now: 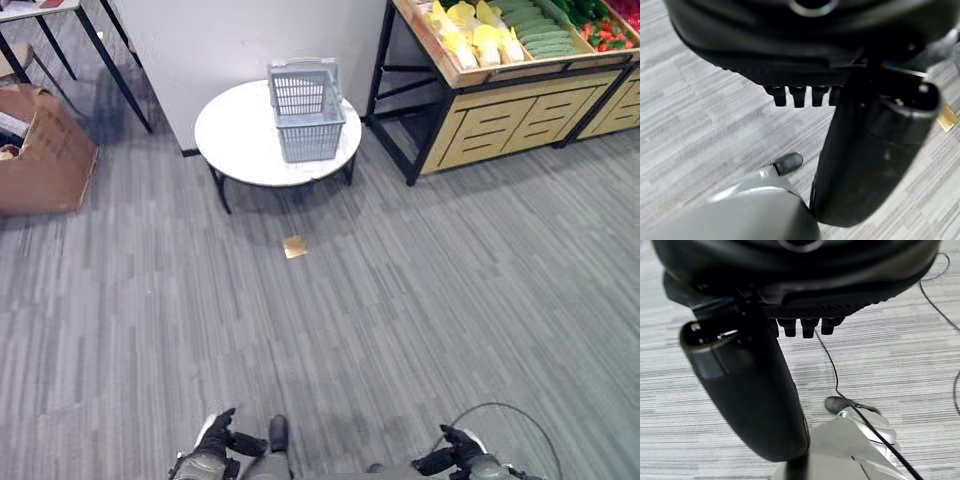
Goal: Get the vegetables into the basket
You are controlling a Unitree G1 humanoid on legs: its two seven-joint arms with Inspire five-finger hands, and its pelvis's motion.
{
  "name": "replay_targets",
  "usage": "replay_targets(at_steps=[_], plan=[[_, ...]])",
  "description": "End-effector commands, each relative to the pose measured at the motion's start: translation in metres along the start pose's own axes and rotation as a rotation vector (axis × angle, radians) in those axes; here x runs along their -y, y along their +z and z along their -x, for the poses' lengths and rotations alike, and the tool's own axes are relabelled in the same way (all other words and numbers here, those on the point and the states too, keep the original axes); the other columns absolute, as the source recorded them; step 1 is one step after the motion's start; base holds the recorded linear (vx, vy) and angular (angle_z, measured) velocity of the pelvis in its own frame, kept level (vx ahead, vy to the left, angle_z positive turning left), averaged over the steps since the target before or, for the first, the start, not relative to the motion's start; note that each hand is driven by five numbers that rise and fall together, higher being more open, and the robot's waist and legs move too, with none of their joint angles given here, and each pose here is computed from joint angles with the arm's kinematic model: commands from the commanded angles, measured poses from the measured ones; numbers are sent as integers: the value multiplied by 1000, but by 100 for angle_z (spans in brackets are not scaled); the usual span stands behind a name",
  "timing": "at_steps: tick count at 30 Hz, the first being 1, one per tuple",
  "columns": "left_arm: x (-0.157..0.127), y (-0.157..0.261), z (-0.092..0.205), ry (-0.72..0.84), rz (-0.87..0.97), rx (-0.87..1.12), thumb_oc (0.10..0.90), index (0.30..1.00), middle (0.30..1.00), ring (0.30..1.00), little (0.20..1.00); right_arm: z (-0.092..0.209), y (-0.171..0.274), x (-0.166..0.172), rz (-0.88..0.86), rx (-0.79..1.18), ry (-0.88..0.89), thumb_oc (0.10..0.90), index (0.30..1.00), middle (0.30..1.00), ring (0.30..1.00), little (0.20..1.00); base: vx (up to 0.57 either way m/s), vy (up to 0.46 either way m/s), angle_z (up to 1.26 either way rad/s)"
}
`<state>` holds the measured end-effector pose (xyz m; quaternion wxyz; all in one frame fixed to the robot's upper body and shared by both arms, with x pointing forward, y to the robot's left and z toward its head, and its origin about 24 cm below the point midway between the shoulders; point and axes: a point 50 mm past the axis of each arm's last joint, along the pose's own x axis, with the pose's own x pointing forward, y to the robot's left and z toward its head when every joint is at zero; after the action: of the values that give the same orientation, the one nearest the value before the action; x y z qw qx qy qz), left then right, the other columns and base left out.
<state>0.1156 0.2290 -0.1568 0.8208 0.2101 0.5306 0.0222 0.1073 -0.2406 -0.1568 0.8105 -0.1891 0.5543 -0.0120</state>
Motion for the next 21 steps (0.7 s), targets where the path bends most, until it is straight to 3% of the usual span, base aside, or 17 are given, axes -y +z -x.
replay_targets(at_steps=[1, 9, 21], plan=[[-14, -34, 5, 34, -53, -105, 900, 1000, 1000, 1000, 1000, -2, 24, 5, 31, 93, -10, 900, 1000, 1000, 1000, 1000, 51, 305, -49], [-13, -28, 4, 17, -85, -91, 900, 1000, 1000, 1000, 1000, -2, 38, 2, 10, 140, 7, 900, 1000, 1000, 1000, 1000, 204, 89, 4], [-3, -42, 8, -18, -67, -139, 900, 1000, 1000, 1000, 1000, -1, 21, 11, 1, 95, 2, 900, 1000, 1000, 1000, 1000, 313, -192, 42]])
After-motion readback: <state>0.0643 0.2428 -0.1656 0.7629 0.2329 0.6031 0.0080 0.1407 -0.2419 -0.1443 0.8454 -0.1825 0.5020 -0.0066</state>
